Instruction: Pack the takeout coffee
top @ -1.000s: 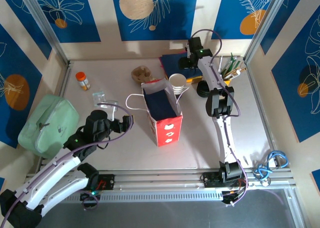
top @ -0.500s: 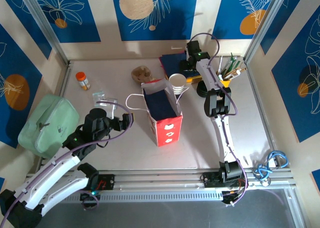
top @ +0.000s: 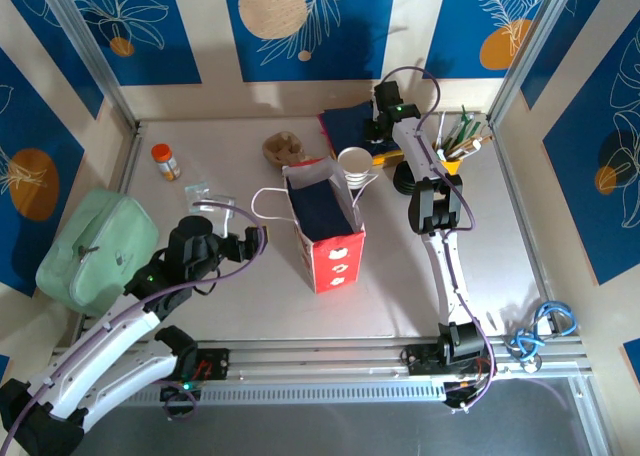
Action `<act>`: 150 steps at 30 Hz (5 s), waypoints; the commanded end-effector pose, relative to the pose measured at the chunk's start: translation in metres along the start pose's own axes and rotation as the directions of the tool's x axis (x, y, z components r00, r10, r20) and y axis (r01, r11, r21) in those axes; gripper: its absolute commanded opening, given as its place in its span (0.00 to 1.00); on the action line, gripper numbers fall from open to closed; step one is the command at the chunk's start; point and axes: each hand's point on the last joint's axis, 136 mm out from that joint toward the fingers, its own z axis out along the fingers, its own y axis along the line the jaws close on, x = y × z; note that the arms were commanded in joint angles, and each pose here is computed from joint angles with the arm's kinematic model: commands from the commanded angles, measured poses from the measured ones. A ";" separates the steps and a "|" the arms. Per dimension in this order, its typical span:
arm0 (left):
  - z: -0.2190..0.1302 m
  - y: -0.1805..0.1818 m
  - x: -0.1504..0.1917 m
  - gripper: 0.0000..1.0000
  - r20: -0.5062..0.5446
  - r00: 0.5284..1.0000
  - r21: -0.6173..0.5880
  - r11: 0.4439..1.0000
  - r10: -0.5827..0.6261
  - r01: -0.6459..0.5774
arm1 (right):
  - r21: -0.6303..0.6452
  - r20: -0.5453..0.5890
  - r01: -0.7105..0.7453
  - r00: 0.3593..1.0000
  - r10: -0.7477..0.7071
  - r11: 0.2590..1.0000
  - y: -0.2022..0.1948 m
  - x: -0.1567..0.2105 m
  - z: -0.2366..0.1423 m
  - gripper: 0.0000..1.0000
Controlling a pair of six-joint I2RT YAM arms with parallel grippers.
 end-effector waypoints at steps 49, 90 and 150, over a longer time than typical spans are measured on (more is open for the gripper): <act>-0.018 -0.047 -0.045 0.96 0.089 0.994 0.251 0.967 -0.069 0.045 | -0.570 0.068 0.029 0.998 0.013 0.821 0.170 0.081 -0.467 0.04; -0.022 -0.035 -0.035 0.96 0.096 0.993 0.205 0.977 -0.069 0.048 | -0.059 -0.352 0.250 0.901 -0.255 0.966 0.187 0.221 -0.286 0.00; -0.023 0.118 -0.058 0.99 0.204 0.977 -0.528 0.847 0.061 0.058 | -0.260 0.398 -0.142 0.886 0.240 0.955 0.018 0.144 -0.407 0.82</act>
